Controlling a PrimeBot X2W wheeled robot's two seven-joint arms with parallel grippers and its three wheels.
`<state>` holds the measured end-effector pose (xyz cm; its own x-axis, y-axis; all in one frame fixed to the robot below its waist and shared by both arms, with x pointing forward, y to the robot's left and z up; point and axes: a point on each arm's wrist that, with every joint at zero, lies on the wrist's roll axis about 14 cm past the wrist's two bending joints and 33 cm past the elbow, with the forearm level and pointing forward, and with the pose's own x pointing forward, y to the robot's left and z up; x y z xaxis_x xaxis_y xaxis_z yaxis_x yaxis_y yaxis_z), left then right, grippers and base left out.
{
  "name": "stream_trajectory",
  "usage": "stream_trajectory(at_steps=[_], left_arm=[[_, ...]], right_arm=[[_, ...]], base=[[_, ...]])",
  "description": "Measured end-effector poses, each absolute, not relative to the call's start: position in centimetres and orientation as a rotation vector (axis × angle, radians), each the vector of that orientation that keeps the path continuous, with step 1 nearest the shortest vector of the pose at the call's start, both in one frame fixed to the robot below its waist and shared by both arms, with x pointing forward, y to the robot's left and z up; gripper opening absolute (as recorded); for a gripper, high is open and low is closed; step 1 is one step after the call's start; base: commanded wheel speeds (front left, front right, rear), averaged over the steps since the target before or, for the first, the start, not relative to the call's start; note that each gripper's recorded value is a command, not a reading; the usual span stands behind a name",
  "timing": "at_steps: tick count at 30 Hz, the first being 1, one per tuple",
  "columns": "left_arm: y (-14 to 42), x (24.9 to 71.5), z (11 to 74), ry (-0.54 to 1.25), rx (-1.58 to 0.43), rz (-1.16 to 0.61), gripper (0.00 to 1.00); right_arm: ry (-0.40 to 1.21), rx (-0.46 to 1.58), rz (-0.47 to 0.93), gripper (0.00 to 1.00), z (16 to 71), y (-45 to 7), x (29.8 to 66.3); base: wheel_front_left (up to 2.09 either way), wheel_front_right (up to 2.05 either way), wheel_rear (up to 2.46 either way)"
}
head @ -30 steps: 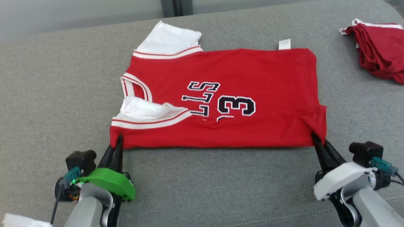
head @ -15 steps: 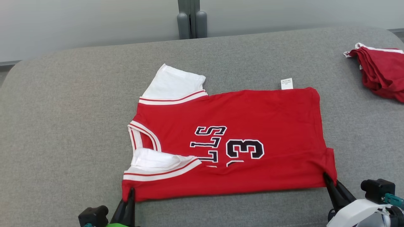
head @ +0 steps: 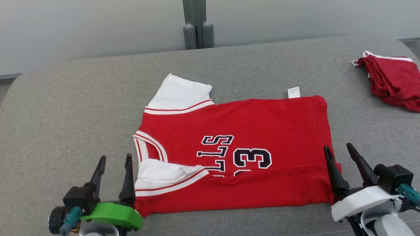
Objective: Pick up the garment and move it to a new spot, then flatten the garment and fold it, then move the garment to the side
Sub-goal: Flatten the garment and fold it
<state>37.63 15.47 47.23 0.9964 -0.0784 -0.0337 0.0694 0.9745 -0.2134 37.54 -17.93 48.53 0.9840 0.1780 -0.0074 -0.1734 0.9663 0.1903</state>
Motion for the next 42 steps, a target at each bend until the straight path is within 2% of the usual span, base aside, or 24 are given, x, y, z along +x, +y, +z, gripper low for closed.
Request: stream_trajectory(at_steps=[7, 13, 26, 42], left_arm=[[16.7, 38.9, 51.4, -0.090, -0.144, -0.067, 1.00], [17.1, 39.0, 52.8, -0.128, -0.129, -0.068, 1.00], [17.4, 38.0, 52.8, -0.069, -0.075, -0.102, 1.00], [18.8, 37.4, 53.6, -0.092, -0.100, -0.061, 1.00]], right_arm=[[-0.093, 0.131, 0.178, 1.00, 51.9, -17.9, 37.9], [-0.161, 0.095, 0.163, 1.00, 54.0, -18.6, 37.5], [-0.146, 0.088, 0.123, 1.00, 54.4, -19.7, 36.3], [-0.118, 0.109, 0.124, 1.00, 53.7, -19.3, 36.3]], base=[[0.00, 0.00, 0.00], [0.00, 0.00, 0.00], [0.00, 0.00, 0.00], [0.00, 0.00, 0.00]])
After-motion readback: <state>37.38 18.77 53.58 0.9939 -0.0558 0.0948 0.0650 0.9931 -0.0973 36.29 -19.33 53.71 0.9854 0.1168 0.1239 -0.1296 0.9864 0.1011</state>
